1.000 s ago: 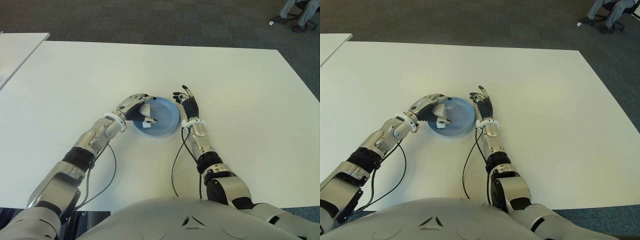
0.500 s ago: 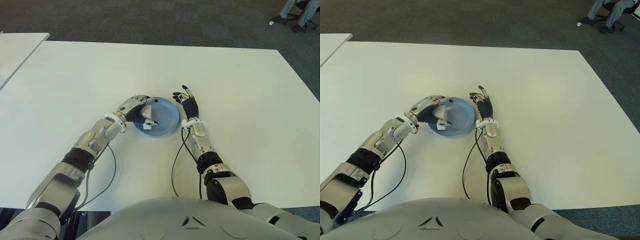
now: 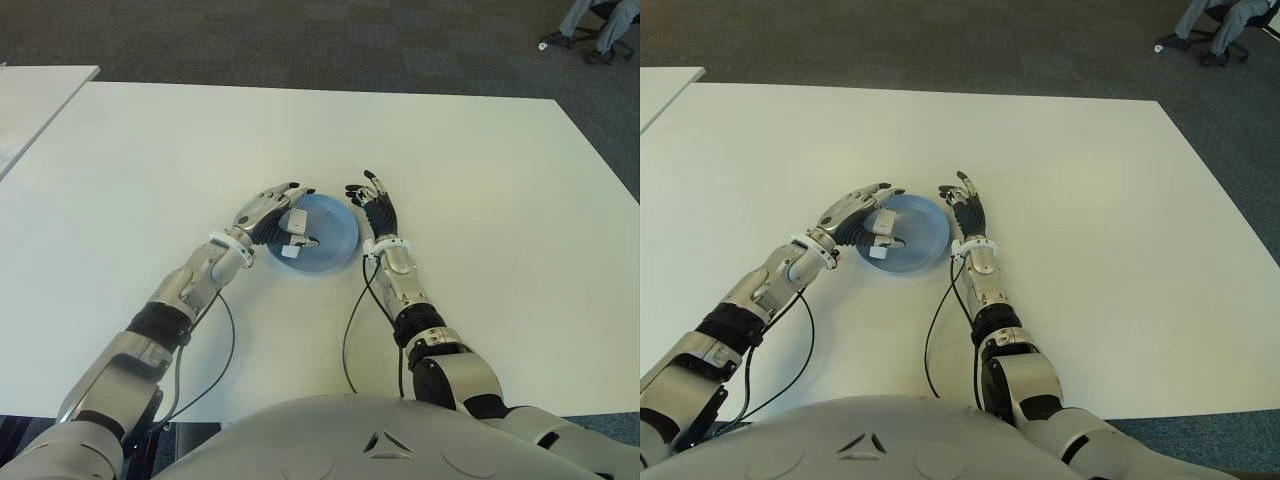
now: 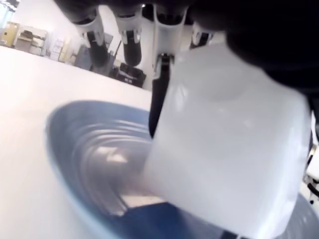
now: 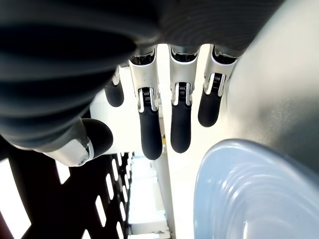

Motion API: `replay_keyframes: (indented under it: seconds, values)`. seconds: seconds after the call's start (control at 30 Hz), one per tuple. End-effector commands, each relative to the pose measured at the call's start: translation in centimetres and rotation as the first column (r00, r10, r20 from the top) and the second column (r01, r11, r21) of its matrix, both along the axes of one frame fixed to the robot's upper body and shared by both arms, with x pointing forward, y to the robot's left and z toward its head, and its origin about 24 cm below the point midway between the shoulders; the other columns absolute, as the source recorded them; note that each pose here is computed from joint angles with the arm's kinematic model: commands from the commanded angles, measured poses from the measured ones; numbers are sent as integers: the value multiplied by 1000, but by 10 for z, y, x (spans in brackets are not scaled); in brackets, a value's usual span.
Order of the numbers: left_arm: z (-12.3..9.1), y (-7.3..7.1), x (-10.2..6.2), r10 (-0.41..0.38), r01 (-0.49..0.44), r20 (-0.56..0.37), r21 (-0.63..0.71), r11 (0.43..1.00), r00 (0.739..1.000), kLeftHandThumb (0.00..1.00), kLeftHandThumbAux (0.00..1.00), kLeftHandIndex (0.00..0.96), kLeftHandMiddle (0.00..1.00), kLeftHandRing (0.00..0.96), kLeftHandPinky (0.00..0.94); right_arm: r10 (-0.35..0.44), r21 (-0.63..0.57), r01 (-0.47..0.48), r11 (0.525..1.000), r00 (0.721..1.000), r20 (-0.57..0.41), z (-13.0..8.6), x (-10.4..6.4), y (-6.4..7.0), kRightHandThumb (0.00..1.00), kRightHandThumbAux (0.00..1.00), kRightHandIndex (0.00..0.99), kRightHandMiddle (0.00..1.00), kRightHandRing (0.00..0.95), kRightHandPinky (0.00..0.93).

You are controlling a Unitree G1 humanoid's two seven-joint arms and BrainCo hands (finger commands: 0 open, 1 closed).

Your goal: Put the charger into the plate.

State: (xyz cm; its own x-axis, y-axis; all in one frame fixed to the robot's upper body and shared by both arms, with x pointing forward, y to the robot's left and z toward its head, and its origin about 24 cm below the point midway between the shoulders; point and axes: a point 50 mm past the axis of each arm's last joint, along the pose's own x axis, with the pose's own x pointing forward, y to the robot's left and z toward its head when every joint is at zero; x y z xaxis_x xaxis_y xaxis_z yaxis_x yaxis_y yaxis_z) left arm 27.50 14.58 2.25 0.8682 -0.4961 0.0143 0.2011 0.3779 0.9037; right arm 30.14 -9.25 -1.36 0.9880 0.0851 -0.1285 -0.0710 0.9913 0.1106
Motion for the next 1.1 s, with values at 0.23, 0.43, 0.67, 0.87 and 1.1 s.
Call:
replay_keyframes:
  seconds: [0.23, 0.43, 0.67, 0.87, 1.1]
  values:
    - [3, -4, -2, 21, -20, 32, -37, 999, 999, 252, 276, 75, 0, 0, 0, 20, 21, -18, 1000, 995, -93, -16, -12, 10, 0, 521, 95, 365, 308, 194]
    - [4, -5, -3, 18, -16, 35, -41, 999, 999, 263, 265, 78, 0, 0, 0, 24, 31, -22, 999, 996, -89, -16, -13, 11, 0, 523, 93, 366, 312, 199]
    - [5, -7, -4, 3, -1, 40, -47, 999, 999, 261, 217, 74, 0, 0, 0, 30, 40, -27, 999, 996, -88, -16, -12, 11, 0, 514, 93, 367, 321, 200]
    - [6, -8, -4, -7, 9, 40, -53, 999, 999, 247, 181, 44, 0, 0, 0, 33, 46, -29, 998, 995, -90, -16, -12, 12, 0, 506, 91, 364, 320, 200]
    - [7, -8, -3, -17, 19, 45, -43, 999, 999, 247, 168, 30, 0, 0, 0, 33, 52, -28, 998, 995, -94, -15, -12, 13, 0, 506, 91, 364, 319, 205]
